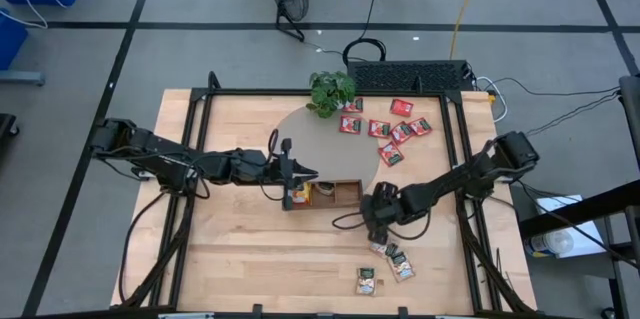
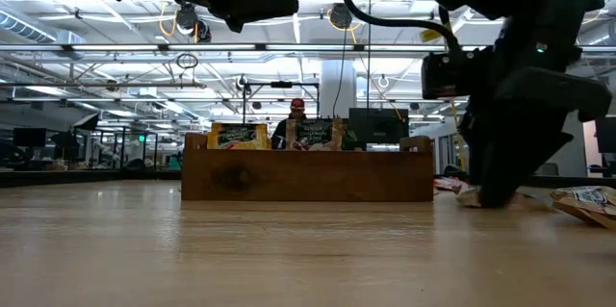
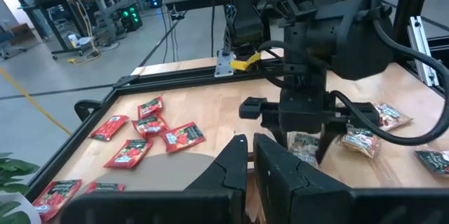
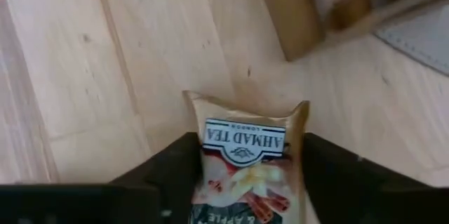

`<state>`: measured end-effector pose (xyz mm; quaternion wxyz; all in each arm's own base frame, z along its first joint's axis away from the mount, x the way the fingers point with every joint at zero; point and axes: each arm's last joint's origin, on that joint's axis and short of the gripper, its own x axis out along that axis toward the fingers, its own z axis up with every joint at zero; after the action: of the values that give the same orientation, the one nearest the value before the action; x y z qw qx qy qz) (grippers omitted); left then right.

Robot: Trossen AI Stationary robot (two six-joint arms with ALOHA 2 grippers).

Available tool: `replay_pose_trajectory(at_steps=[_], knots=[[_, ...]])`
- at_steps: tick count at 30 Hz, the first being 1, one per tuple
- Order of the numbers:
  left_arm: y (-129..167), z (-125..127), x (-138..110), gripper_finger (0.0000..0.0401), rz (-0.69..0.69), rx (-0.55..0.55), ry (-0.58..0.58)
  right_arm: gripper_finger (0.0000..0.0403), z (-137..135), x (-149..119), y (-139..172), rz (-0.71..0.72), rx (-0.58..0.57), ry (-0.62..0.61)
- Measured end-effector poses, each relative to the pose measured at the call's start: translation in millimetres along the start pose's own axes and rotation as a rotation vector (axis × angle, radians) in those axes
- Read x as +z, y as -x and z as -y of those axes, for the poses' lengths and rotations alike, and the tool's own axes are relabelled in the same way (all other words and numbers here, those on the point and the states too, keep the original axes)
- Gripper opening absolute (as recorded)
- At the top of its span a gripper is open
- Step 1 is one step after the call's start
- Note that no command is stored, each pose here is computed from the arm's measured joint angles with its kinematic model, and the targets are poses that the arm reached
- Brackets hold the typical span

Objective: Pick & Place Tea
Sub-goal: Put the brown tea bag into the middle slot of the wooden organizer

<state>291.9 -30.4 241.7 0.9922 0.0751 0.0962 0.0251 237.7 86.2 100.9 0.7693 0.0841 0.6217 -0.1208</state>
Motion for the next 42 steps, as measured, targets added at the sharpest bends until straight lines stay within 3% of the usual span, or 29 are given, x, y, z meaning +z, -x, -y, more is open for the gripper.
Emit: replay_pose_trajectory(at_steps=[9, 13, 16, 20, 24, 27, 34, 38, 42], knots=[[0.0, 0.0, 0.1, 0.0033, 0.001, 0.000, 0.000, 0.0018, -0.1, 1.6, 22.3, 0.067, 0.058, 0.018], [0.0, -0.1, 0.7, 0.0033, 0.007, 0.001, 0.001, 0.0017, -2.6, -1.6, 40.9, 0.192, 0.040, 0.073], [0.0, -0.1, 0.9, 0.0033, 0.009, 0.001, 0.012, 0.0011, -13.1, 8.1, 65.7, 0.441, 0.065, 0.144], [-0.1, -0.7, 1.0, 0.0033, 0.011, 0.005, 0.026, 0.0011, -30.1, 17.8, 81.4, 0.743, 0.090, 0.336], [-0.3, -2.5, 3.0, 0.0033, 0.032, 0.017, 0.070, 0.0011, -32.0, 31.0, 85.5, 0.980, -0.043, 0.447], [-0.2, -2.7, 4.7, 0.0033, 0.050, 0.017, 0.160, 0.0011, -24.3, 39.0, 76.2, 0.989, -0.198, 0.524], [-17.4, -5.6, -14.0, 0.0033, 0.006, 0.031, 0.306, 0.0011, -7.2, 64.8, 63.7, 1.018, -0.383, 0.640], [-30.9, -2.7, -24.9, 0.0033, -0.012, 0.023, 0.391, 0.0011, 1.0, 74.2, 59.9, 1.036, -0.432, 0.630], [-35.2, -2.0, -23.8, 0.0033, -0.009, 0.018, 0.365, 0.0011, 3.5, 76.3, 60.4, 1.046, -0.430, 0.608]])
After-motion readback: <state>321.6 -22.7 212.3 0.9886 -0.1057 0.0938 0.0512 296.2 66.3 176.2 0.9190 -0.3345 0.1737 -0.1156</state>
